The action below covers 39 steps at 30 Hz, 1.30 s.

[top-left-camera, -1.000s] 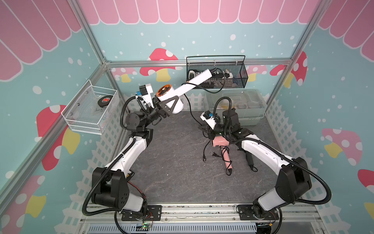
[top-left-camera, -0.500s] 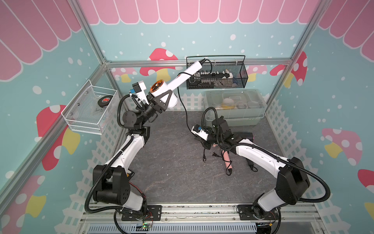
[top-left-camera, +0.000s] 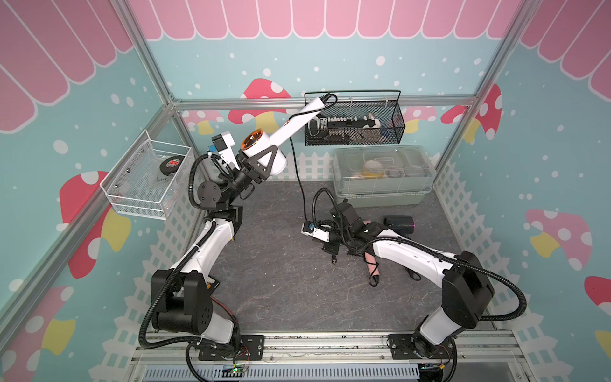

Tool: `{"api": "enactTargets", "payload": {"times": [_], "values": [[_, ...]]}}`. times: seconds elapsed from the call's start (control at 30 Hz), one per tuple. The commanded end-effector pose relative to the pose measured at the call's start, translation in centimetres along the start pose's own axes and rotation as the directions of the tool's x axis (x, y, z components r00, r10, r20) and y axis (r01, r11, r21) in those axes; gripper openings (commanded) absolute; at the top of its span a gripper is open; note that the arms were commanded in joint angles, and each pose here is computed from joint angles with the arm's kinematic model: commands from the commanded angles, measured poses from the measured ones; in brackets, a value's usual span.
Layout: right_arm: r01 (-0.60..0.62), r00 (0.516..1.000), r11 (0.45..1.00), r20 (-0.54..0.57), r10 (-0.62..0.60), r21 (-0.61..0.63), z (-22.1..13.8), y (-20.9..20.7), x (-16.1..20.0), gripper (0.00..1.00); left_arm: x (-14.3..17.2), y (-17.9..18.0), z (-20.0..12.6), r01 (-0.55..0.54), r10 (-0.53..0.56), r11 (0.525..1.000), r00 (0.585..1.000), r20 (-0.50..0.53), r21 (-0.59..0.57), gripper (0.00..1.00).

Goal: Wrap the cord around the hair dryer
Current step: Wrap the power cord around the hair dryer.

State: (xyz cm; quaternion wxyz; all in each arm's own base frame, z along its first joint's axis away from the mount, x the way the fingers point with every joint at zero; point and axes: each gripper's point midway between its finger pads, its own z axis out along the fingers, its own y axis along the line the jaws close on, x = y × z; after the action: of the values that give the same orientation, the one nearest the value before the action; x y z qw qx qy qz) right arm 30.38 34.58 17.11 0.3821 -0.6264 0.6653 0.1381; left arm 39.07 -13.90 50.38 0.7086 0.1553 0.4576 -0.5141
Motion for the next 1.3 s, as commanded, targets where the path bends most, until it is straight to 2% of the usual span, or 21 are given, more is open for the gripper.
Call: {"api": "enactTargets", "payload": {"times": [0.0,0.17,0.33,0.5,0.6,0.77,0.97,1.27], "values": [[0.054,0.996,0.997,-0.066,-0.057,-0.046,0.1,1.3,0.7,0.00,-2.9,-0.8,-0.1,-0.080,0.082,0.997,0.992,0.092,-0.019,0.00],[0.127,0.988,0.989,-0.084,-0.133,-0.073,-1.1,2.9,-0.5,0.00,-1.8,1.3,-0.8,-0.113,0.120,0.982,0.992,0.037,-0.151,0.00],[0.202,0.976,0.977,-0.071,-0.206,-0.061,-3.9,3.8,-2.7,0.00,-0.4,3.8,-1.7,-0.187,0.173,0.936,0.982,-0.074,-0.298,0.00],[0.267,0.961,0.964,-0.084,-0.265,0.011,-7.8,2.8,-4.4,0.00,1.2,5.4,-2.9,-0.256,0.188,0.882,0.961,-0.203,-0.396,0.00],[0.311,0.949,0.946,-0.090,-0.303,0.094,-10.5,1.4,-5.4,0.00,2.5,5.9,-3.5,-0.280,0.171,0.865,0.944,-0.281,-0.416,0.00],[0.390,0.920,0.890,-0.143,-0.365,0.237,-13.7,-1.8,-7.0,0.00,5.3,5.4,-4.3,-0.313,0.134,0.859,0.902,-0.411,-0.405,0.00],[0.417,0.908,0.827,-0.209,-0.362,0.378,-16.2,-7.5,-8.3,0.00,8.6,2.8,-5.2,-0.328,0.103,0.886,0.828,-0.551,-0.327,0.00],[0.377,0.926,0.756,-0.219,-0.307,0.535,-19.2,-16.1,-9.8,0.00,11.3,-1.3,-6.8,-0.252,0.065,0.945,0.767,-0.639,-0.207,0.00]]}}
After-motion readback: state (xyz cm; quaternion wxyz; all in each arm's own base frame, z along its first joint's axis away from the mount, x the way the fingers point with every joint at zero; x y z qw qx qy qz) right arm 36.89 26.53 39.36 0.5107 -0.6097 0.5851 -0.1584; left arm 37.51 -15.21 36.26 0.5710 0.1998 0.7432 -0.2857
